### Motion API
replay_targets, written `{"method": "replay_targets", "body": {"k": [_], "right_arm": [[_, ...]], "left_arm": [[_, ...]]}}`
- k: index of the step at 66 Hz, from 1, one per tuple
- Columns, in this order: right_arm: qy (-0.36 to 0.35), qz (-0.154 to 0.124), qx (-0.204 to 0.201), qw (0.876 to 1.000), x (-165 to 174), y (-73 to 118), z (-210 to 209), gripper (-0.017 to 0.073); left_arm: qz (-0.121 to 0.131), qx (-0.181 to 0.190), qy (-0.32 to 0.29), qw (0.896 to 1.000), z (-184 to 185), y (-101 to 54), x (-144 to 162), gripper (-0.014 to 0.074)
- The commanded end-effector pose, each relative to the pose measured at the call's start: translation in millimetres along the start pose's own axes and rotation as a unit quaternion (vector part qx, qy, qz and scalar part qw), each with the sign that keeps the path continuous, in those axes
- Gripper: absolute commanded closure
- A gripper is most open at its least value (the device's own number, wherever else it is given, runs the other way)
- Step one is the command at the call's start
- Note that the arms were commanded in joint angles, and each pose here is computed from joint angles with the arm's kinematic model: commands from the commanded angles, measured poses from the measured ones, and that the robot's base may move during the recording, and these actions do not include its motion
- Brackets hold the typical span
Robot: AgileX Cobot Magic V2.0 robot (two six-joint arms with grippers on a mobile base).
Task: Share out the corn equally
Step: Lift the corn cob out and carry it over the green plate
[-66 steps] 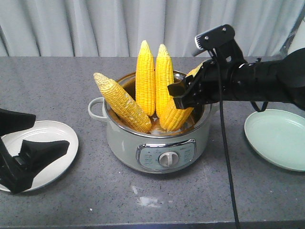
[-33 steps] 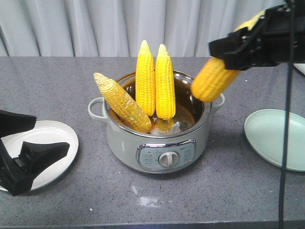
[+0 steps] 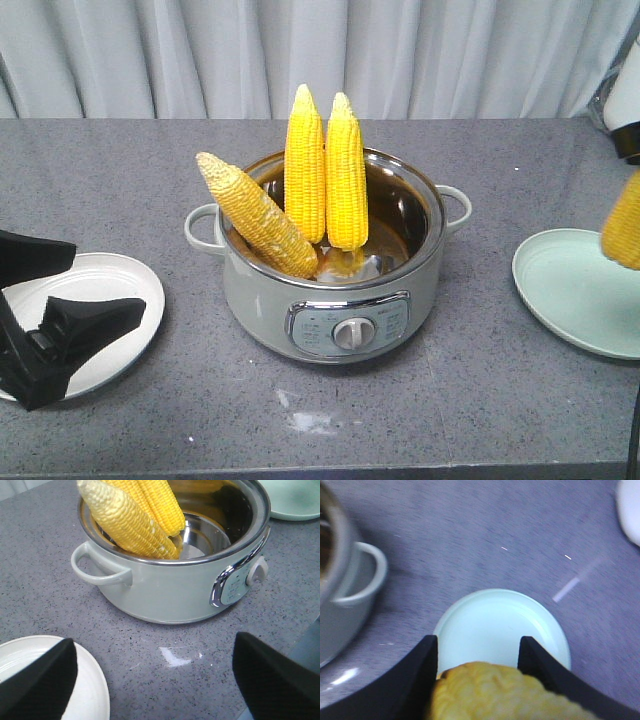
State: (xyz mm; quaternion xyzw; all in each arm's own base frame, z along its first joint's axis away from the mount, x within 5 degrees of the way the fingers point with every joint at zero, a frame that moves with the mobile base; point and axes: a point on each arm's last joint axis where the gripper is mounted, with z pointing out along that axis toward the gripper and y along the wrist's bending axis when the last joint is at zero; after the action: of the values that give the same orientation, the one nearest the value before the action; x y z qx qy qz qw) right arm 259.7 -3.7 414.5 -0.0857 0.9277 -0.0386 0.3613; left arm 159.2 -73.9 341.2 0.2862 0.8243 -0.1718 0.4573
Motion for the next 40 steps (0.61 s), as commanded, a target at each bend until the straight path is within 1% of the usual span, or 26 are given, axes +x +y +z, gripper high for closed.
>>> {"method": "replay_targets", "body": {"k": [1, 9, 17, 27, 40], "right_arm": [[-0.018, 0.025, 0.043, 0.999, -5, -19.1, -5, 0.0318], [0.023, 0.048, 0.055, 0.997, 0, -35.6, 15, 0.0315], [0.058, 0.060, 0.058, 0.995, 3, -47.1, 38, 0.0314], [0.096, 0.052, 0.046, 0.993, 5, -49.4, 70, 0.0314], [0.139, 0.054, 0.034, 0.988, 11, -51.2, 105, 0.0314]], "left_arm": [[-0.005, -0.007, -0.040, 0.999, -6, -0.5, -13, 0.0004], [-0.005, -0.007, -0.040, 0.999, -6, -0.5, -13, 0.0004], [-0.005, -0.007, -0.040, 0.999, -6, -0.5, -13, 0.0004], [-0.005, -0.007, -0.040, 0.999, -6, -0.5, -13, 0.0004], [-0.005, -0.007, -0.040, 0.999, -6, -0.5, -13, 0.0004]]}}
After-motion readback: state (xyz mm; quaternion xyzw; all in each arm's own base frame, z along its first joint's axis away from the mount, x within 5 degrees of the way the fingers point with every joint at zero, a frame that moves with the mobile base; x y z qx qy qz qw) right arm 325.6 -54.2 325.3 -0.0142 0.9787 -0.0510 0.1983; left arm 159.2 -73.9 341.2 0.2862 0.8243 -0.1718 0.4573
